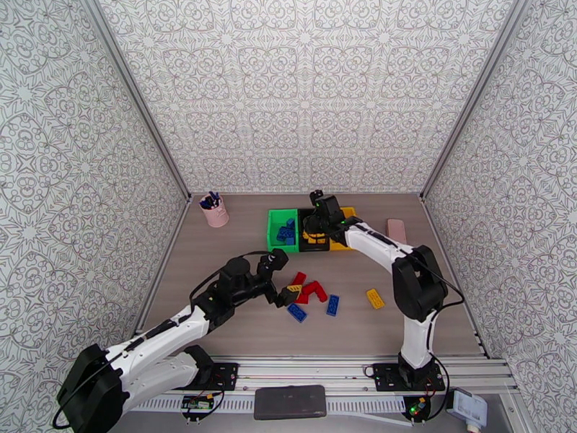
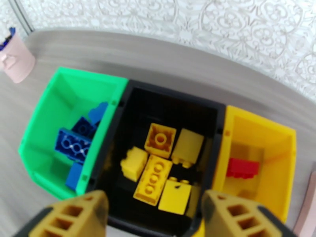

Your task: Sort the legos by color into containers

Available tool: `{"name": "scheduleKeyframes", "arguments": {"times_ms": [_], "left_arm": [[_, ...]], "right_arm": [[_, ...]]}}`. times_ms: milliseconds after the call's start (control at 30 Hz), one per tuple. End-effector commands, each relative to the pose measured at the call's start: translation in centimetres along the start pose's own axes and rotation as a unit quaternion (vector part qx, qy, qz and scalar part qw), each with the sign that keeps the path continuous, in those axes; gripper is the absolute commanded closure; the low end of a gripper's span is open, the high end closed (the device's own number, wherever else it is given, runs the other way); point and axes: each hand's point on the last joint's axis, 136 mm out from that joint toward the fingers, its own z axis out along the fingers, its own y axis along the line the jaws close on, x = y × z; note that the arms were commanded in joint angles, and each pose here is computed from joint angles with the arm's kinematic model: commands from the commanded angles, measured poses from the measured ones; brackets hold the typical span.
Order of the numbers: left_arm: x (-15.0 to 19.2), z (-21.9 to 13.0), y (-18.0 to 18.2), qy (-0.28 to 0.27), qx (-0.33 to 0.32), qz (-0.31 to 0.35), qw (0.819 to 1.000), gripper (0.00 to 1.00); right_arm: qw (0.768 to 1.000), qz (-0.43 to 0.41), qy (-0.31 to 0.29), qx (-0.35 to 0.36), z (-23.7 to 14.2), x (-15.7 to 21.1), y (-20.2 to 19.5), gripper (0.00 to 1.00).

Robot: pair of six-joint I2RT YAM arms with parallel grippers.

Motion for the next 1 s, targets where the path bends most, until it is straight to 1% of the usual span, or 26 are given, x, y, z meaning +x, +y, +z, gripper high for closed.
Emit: {"name": "scheduleKeyframes", "arguments": {"times_ms": [0,100,200,267,367,467,567,733,800,967], "left_arm": [[0.1,0.2,3.2,0.014,-0.08,-0.044,0.996,0.0],[1.1,0.6,5.8,0.045,-0.141,-0.098,0.984,0.01],[2.4,1.4,7.2,0.083,-0.178,-0.126,0.972,0.01],[3.0,2.1,7.5,0.113,-0.189,-0.138,0.966,0.01],[4.2,3.2,7.6,0.166,-0.205,-0.144,0.954,0.0],[5.6,4.4,7.6,0.209,-0.211,-0.159,0.941,0.0],[6.7,5.6,7.3,0.237,-0.21,-0.169,0.933,0.01],[8.8,7.6,6.0,0.303,-0.202,-0.169,0.916,0.03],[9.7,8.1,5.7,0.327,-0.205,-0.175,0.906,0.05],[11.4,9.1,4.7,0.36,-0.193,-0.19,0.893,0.12]], "right_arm": [[0.999,0.003,-0.043,-0.011,-3.2,-1.8,-0.2,0.27],[0.997,-0.007,-0.067,-0.027,-5.8,-1.8,-0.1,0.18],[0.994,-0.024,-0.092,-0.046,-8.3,-1.5,0.1,0.13],[0.992,-0.039,-0.103,-0.06,-9.8,-1.1,0.4,0.11],[0.99,-0.064,-0.102,-0.08,-11.8,0.3,0.7,0.12],[0.988,-0.088,-0.096,-0.088,-13.6,2.1,0.5,0.1],[0.984,-0.113,-0.096,-0.1,-15.1,3.8,0.6,0.09],[0.979,-0.136,-0.067,-0.136,-16.6,5.9,1.4,0.08],[0.977,-0.137,-0.062,-0.148,-17.0,6.3,1.7,0.08],[0.977,-0.139,-0.062,-0.147,-17.1,6.7,1.6,0.08]]}}
